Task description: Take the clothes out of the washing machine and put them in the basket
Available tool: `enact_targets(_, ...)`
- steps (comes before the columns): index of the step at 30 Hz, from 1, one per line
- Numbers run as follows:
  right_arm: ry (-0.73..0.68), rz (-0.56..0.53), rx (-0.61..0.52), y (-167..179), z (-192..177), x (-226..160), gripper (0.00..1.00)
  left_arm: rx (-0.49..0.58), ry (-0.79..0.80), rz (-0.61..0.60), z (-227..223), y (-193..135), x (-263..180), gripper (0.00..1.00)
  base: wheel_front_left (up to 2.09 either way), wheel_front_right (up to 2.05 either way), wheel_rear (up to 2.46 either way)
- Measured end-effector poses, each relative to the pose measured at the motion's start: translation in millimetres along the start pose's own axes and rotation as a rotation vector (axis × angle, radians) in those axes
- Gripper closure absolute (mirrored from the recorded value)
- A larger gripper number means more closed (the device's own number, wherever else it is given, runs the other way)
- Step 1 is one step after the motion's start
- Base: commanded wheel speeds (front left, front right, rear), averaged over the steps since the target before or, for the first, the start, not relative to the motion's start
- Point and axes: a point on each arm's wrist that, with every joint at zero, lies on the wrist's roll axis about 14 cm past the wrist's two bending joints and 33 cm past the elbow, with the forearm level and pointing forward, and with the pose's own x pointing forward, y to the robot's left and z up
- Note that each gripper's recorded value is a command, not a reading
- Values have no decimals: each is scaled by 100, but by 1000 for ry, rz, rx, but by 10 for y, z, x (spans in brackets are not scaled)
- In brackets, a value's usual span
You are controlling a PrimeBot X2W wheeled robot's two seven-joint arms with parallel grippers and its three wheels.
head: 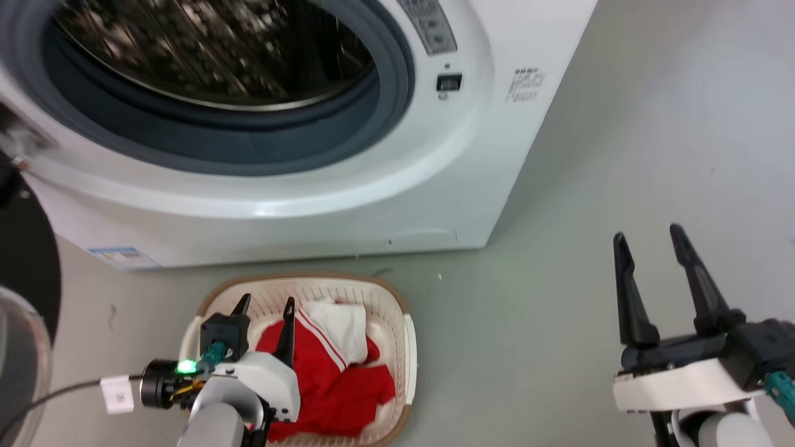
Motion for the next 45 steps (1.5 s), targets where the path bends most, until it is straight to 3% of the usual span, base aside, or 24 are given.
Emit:
enact_targets(22, -102, -6, -27, 51, 462, -587, 0, 14, -461, 153, 1145, 37, -1095, 0, 0, 0, 0)
enact_targets(45, -76, -26, -42, -13, 388, -694, 0, -18, -487, 207, 1118, 182, -1342, 0, 0, 0, 0)
